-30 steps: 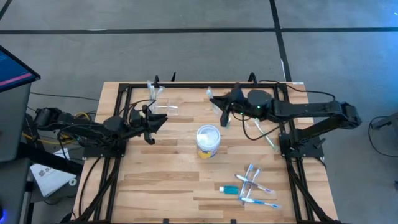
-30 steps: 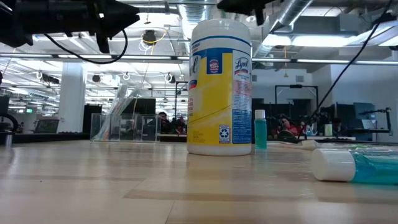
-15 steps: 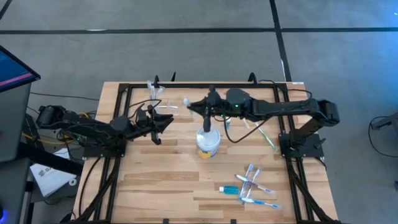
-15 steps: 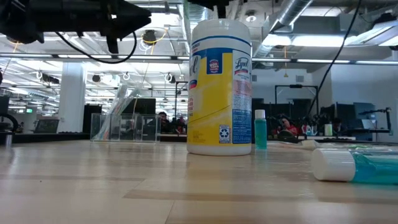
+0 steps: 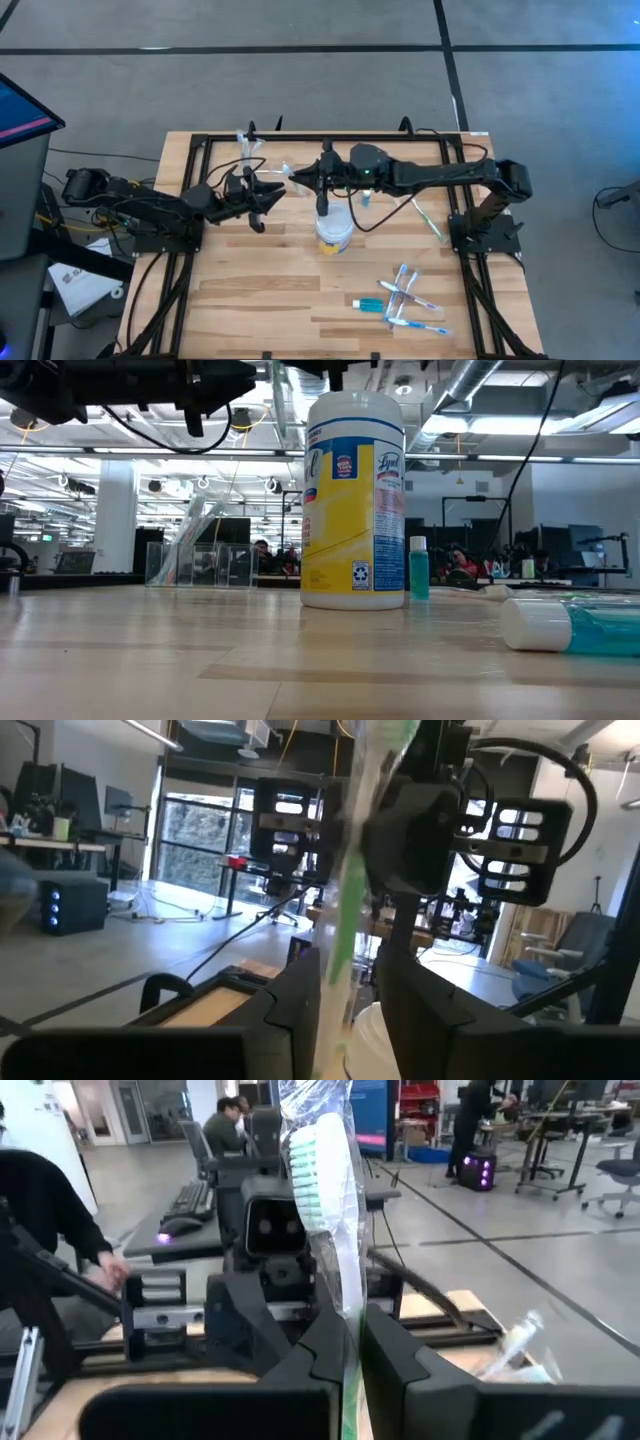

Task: Pick & Place toothbrushing station
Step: Put the left green toothbrush into the transparent organizer

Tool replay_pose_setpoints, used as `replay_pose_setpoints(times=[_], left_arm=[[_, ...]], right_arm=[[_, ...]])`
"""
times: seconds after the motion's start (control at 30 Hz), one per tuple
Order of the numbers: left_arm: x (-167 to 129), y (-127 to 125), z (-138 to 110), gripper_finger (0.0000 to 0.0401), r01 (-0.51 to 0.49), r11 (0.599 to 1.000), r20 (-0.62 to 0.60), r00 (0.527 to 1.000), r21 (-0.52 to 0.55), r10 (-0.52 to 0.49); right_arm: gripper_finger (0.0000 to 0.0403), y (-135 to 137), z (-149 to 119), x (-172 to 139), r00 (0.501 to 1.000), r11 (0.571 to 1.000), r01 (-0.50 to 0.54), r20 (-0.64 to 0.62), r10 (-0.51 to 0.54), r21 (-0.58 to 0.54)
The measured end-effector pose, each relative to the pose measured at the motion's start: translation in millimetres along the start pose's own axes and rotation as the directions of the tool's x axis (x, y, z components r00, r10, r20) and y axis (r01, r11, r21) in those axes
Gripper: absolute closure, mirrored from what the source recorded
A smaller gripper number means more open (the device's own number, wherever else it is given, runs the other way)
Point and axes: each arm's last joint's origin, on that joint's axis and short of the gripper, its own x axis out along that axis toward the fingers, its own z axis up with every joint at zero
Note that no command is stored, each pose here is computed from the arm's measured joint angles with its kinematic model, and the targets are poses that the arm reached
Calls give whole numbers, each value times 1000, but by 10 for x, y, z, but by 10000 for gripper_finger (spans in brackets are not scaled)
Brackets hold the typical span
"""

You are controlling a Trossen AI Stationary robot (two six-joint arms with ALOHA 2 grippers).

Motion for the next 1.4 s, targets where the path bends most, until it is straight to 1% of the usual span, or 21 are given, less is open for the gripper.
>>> replay_pose_setpoints(times=[0.27,0.57,0.83,0.97,1.07,1.17,1.23,1.4], left_arm=[[16,-8,-19,275,15,1000,-8,1000,4,-15],[91,-12,-109,271,20,1000,21,1000,2,-20],[309,-99,-84,269,43,994,24,999,101,-46],[362,-117,-91,268,42,990,23,999,132,-46],[363,-117,-92,268,41,990,23,999,134,-44],[362,-115,-91,275,32,990,23,999,135,-36],[362,-112,-91,286,23,991,24,999,135,-26],[362,-111,-91,332,21,991,24,999,135,-24]], right_arm=[[395,11,3,1,1000,1000,-15,6,15,9],[395,50,15,0,999,999,-30,20,30,11],[395,58,14,0,999,999,-32,19,31,8],[395,60,11,0,999,999,-32,16,32,8],[394,61,5,0,999,999,-32,11,32,8],[394,61,2,0,999,999,-32,8,32,9],[394,61,3,0,999,999,-32,8,32,9],[394,60,2,-1,999,999,-33,7,33,9]])
